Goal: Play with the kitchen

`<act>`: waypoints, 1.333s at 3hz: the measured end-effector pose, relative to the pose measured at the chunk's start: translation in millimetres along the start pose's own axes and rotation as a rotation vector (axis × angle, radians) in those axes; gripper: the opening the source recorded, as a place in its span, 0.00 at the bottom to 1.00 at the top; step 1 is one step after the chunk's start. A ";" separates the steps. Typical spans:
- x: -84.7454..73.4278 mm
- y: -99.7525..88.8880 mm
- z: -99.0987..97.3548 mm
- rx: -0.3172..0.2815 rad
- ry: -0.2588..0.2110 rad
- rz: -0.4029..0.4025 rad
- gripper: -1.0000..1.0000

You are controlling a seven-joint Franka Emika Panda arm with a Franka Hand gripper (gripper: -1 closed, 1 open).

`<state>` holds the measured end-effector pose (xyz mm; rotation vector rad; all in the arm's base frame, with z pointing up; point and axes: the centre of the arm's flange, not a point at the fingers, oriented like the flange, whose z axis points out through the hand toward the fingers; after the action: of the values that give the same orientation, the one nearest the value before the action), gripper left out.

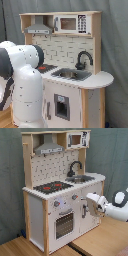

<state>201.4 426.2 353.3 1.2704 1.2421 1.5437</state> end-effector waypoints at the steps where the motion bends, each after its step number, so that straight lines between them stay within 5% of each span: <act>1: 10.4 12.4 3.6 -0.039 -0.005 -0.067 1.00; 2: 14.7 30.3 12.6 -0.099 -0.043 -0.124 1.00; 4: 53.7 94.3 30.2 -0.173 -0.105 -0.172 1.00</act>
<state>221.7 461.8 458.2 1.0900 1.0966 1.4101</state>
